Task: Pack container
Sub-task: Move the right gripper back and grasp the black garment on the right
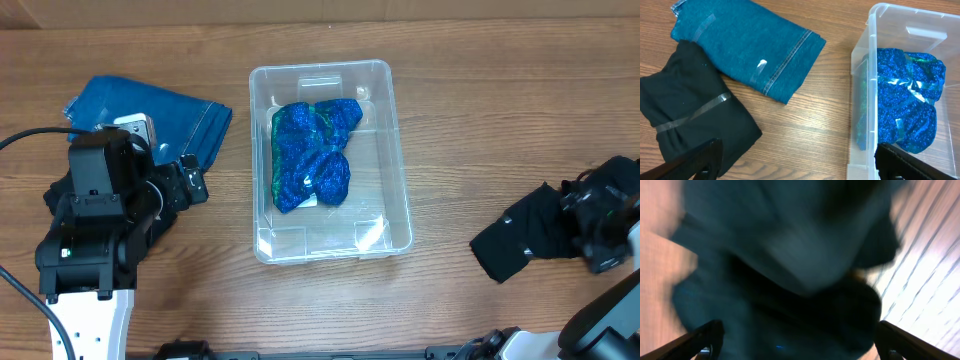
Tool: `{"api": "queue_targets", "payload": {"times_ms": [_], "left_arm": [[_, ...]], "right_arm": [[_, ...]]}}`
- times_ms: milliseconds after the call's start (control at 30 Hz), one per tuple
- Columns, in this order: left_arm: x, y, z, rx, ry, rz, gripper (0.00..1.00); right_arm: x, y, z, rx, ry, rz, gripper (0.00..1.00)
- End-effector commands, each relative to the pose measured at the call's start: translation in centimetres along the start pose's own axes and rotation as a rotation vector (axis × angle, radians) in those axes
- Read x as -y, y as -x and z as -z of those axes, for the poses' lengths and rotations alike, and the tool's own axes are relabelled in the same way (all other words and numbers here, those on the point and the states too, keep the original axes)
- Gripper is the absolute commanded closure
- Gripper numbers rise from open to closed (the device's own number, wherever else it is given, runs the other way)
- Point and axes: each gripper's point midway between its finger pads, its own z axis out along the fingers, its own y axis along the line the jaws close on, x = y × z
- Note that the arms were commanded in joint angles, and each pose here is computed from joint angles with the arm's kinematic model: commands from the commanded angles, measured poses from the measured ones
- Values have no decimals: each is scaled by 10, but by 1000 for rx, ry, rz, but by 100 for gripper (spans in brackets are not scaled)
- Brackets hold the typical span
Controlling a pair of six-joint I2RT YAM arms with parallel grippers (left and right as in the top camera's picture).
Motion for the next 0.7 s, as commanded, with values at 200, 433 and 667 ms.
{"api": "queue_targets", "payload": {"times_ms": [200, 433, 667], "left_arm": [[2, 8, 5, 26, -3, 3, 0], [2, 8, 5, 25, -3, 3, 0], [2, 8, 5, 25, -3, 3, 0]], "right_arm": [[-6, -45, -35, -99, 159, -20, 27], [-101, -48, 12, -166, 637, 126, 90], [-212, -86, 181, -23, 973, 582, 96]]}}
